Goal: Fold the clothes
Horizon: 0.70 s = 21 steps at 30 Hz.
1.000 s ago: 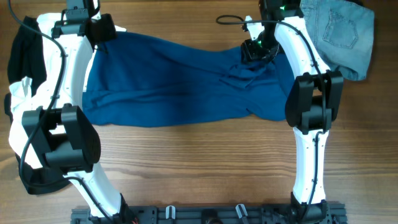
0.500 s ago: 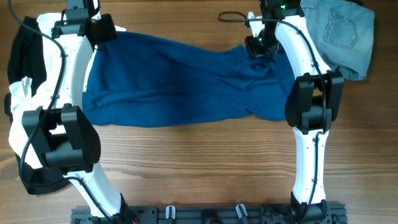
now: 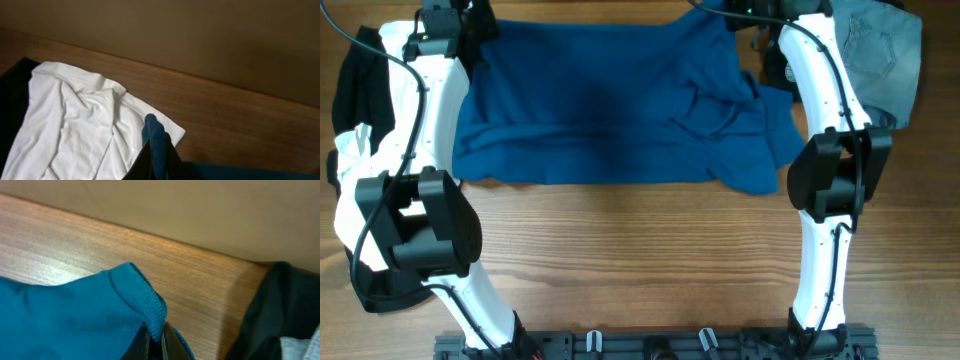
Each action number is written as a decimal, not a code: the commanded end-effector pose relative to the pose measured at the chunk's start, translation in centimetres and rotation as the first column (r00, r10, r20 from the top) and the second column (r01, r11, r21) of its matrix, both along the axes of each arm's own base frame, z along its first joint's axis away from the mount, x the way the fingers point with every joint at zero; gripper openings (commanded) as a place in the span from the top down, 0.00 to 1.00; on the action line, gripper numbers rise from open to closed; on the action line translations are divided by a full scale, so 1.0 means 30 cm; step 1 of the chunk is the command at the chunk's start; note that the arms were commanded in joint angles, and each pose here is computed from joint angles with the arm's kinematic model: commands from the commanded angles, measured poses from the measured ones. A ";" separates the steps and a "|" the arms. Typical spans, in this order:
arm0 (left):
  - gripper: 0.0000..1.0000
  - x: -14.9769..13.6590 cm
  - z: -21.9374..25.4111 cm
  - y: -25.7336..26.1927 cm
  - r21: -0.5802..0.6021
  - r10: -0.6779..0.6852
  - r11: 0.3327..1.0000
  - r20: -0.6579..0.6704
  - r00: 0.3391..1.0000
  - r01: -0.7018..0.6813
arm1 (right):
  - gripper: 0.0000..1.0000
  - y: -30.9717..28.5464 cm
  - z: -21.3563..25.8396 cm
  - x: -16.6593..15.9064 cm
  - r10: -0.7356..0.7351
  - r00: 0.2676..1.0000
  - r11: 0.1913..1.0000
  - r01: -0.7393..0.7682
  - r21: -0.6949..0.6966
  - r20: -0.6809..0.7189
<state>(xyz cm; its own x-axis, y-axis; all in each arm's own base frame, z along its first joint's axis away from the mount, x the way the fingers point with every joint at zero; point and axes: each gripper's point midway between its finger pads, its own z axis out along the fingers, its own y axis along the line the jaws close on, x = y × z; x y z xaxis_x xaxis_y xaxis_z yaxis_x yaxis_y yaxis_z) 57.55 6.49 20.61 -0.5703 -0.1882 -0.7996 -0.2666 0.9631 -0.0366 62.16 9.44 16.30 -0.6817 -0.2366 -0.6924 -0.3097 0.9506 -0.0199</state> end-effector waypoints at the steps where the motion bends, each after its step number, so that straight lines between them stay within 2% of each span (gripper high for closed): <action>1: 0.96 -0.018 0.192 0.041 0.035 0.051 0.998 0.131 0.990 -0.056 | 0.96 -0.046 0.287 0.018 -0.010 0.982 0.999 0.002 0.042 0.190; 4: 0.96 -0.027 0.218 0.034 0.033 0.045 0.998 0.143 0.989 -0.050 | 0.96 -0.028 0.319 0.021 0.020 0.976 0.996 -0.038 0.076 0.217; 7: 0.93 -0.064 0.158 0.032 0.031 0.046 0.998 0.055 0.997 -0.048 | 0.96 -0.013 0.266 -0.032 0.043 0.991 0.995 -0.054 0.089 0.124; 10: 0.96 -0.139 0.064 0.030 0.030 0.050 0.998 -0.094 0.994 -0.047 | 0.96 0.010 0.224 -0.187 0.084 0.994 0.988 -0.075 0.136 -0.065; 14: 0.96 -0.240 -0.030 0.023 0.024 0.048 0.999 -0.261 0.964 -0.043 | 0.96 -0.010 0.159 -0.380 0.081 0.950 0.991 -0.044 0.128 -0.303; 18: 0.96 -0.313 -0.096 0.023 0.025 0.050 0.999 -0.368 0.928 -0.044 | 0.96 -0.063 0.066 -0.451 0.020 0.905 0.999 0.001 0.047 -0.425; 21: 0.96 -0.381 -0.177 0.057 0.033 0.052 0.999 -0.457 0.888 -0.041 | 0.96 -0.088 0.017 -0.490 0.000 0.873 0.999 0.023 0.041 -0.487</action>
<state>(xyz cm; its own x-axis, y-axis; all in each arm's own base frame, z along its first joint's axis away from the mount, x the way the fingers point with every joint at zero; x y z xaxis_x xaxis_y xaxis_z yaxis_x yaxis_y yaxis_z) 47.96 6.62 16.55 -0.8399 -0.2049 -0.5026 -0.2821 0.9559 0.0818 48.44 8.17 17.23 -0.9194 -0.2259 -0.3221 -0.2964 0.9361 0.1893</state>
